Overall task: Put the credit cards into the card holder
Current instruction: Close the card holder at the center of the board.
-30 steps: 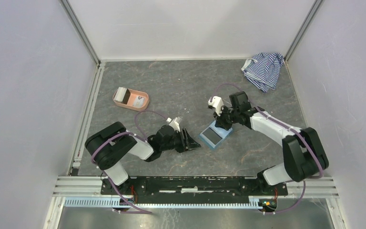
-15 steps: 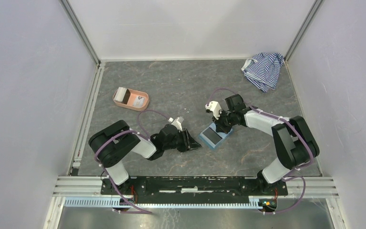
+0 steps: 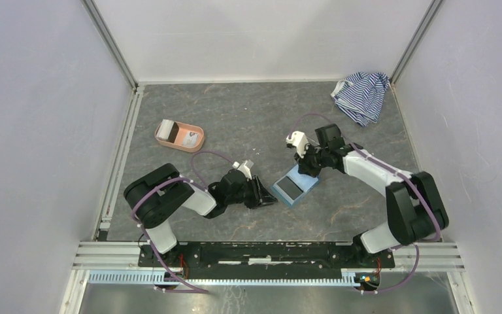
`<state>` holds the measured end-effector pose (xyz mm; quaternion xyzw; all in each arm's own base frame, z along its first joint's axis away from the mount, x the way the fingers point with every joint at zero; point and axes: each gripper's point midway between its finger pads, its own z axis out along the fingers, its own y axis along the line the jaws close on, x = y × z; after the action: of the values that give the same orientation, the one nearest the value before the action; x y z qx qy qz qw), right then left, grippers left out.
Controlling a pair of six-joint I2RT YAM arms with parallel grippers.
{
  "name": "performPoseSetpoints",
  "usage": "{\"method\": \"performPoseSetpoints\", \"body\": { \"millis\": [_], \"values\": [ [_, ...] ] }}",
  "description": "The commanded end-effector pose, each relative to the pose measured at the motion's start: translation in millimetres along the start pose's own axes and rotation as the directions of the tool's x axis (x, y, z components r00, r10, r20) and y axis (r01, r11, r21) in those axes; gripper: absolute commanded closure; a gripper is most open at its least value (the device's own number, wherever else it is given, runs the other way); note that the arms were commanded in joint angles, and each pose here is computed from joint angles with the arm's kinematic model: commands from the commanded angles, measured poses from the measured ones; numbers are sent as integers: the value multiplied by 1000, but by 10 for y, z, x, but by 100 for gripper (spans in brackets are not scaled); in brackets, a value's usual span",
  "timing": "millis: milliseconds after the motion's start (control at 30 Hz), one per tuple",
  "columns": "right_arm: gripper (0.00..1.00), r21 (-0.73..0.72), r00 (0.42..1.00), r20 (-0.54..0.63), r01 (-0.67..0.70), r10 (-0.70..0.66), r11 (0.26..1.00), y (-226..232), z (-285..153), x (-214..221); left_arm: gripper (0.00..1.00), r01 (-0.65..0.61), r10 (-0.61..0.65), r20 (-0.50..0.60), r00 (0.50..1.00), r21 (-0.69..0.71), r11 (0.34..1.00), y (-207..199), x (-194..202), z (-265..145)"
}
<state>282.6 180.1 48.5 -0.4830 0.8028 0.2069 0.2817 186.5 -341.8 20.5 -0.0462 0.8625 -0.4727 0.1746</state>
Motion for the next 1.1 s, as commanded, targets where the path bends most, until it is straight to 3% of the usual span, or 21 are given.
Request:
{"method": "performPoseSetpoints", "body": {
  "millis": [0,333,633,767,800,833,1067],
  "values": [
    [89,143,989,129,50,-68,988,-211,-310,-400,63,89,-105,-55,993,-242,966,614,331,-93],
    [84,58,995,90,-56,50,997,-260,-217,-32,59,132,-135,-12,991,-114,985,492,389,-98],
    [80,72,994,27,-105,103,992,-356,-129,206,36,109,-108,39,993,-38,993,401,305,-104],
    [71,45,994,45,-104,102,994,-331,-157,205,30,140,-139,45,989,-29,990,433,316,-69],
    [69,37,994,58,-94,91,995,-321,-179,179,20,152,-151,53,987,-21,988,429,308,-74],
    [66,26,994,72,-84,82,996,-298,-206,156,3,163,-162,58,985,-22,986,451,315,-71],
    [59,57,995,88,-51,46,997,-309,-279,142,0,196,-192,74,978,-43,980,522,356,5]
  ]
}}
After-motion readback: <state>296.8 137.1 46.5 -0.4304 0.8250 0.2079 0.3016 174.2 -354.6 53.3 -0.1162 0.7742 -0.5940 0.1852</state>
